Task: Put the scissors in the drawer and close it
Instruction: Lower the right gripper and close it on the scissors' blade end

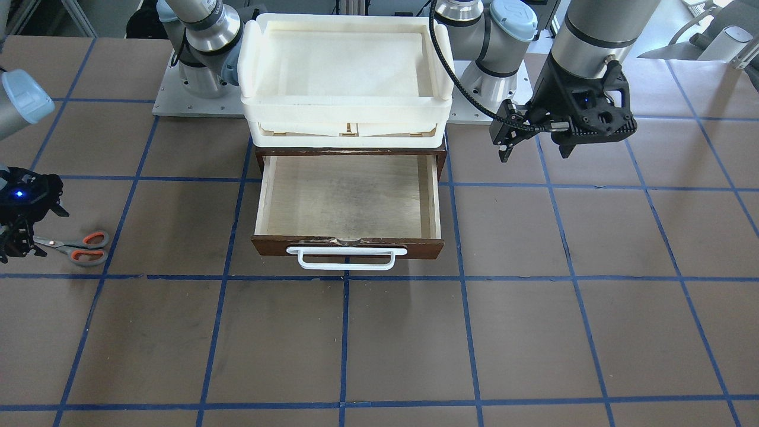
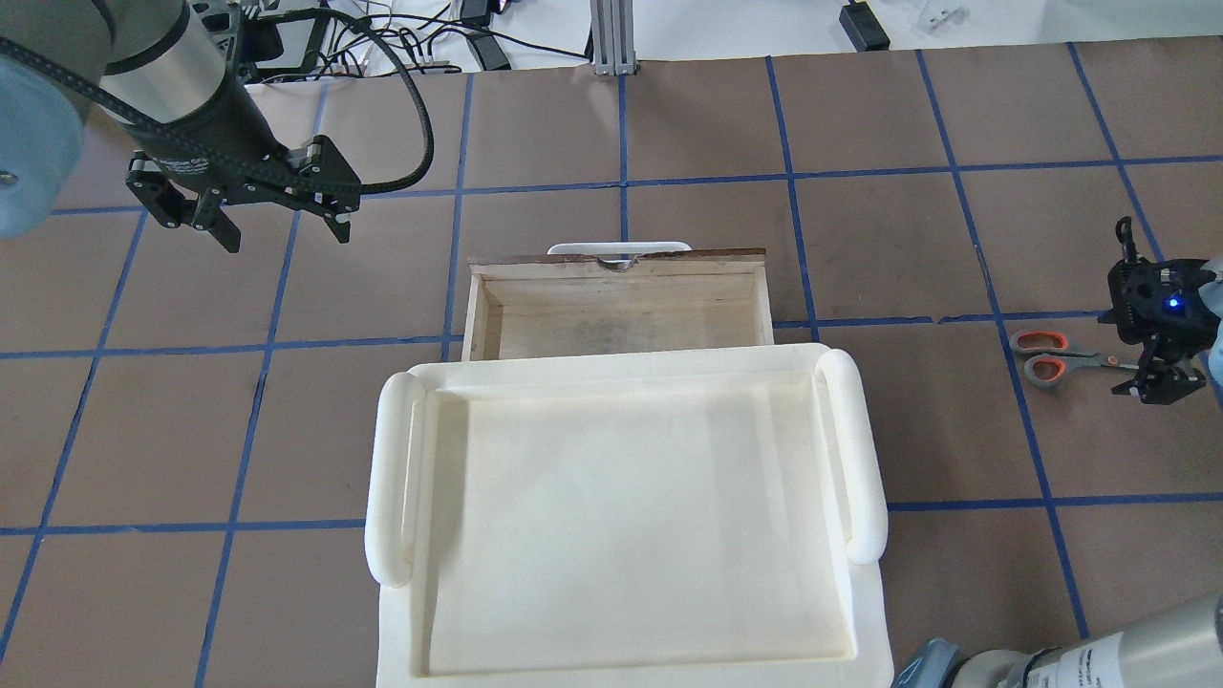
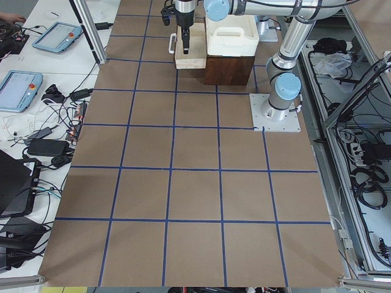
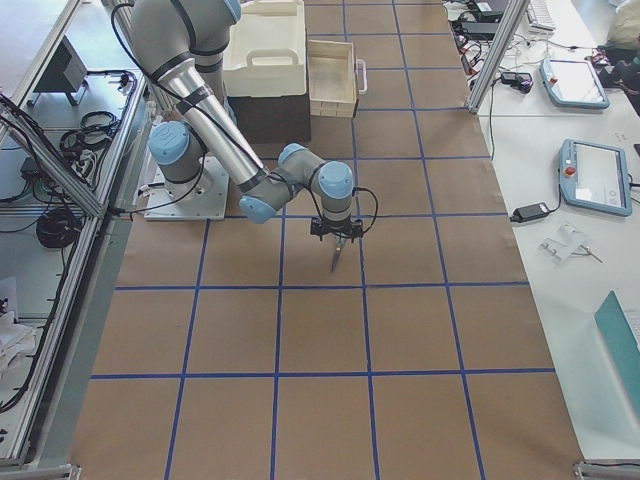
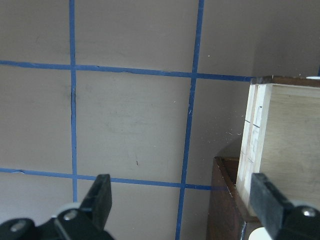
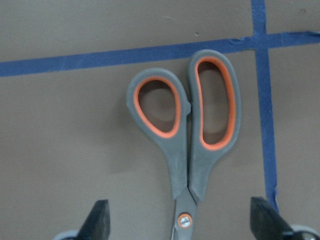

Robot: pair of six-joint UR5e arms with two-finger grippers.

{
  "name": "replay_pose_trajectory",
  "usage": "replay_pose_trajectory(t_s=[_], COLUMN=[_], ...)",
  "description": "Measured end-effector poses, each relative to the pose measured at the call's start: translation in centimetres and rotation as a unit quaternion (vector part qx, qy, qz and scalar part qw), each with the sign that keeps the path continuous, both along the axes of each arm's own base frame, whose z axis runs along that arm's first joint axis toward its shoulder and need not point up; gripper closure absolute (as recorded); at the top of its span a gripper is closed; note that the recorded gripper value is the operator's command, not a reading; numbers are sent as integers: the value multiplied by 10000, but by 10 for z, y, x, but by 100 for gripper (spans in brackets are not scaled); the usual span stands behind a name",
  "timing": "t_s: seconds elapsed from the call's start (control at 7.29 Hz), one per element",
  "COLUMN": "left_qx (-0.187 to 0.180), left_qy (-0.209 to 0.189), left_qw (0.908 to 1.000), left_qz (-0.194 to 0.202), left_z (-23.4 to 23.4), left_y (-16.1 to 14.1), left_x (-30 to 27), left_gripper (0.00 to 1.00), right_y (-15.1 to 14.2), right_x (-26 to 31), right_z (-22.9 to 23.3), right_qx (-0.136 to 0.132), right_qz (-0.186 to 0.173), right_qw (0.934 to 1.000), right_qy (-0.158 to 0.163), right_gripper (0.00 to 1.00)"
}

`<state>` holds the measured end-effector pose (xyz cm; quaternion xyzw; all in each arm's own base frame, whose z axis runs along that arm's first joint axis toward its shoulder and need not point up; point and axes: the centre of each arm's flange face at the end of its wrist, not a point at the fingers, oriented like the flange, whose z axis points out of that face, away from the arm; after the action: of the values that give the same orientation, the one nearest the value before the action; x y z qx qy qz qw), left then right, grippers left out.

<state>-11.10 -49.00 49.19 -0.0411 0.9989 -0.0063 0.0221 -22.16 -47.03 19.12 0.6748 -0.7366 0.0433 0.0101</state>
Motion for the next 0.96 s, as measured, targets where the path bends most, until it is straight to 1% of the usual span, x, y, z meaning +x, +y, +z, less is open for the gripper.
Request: replay_pose_trajectory(t_s=[0.14, 0.27, 0.96], left_qx=[1, 1, 9], left_qy=[-1, 0, -4], left_qw=[10000, 10000, 10000], left_qz=[0, 0, 0], left_z=[0, 0, 0], left_y=[0, 0, 0], left_x=[0, 0, 0], left_gripper=[0, 0, 0], right_y=[0, 0, -1], right_x=[1, 1, 0], right_z=[-7, -12, -19], right_qx=[-62, -76, -50], right_qz=[117, 173, 186], right_qw=[9999, 9998, 9998], right_qy=[-15, -19, -25], right_gripper=[4, 8, 8])
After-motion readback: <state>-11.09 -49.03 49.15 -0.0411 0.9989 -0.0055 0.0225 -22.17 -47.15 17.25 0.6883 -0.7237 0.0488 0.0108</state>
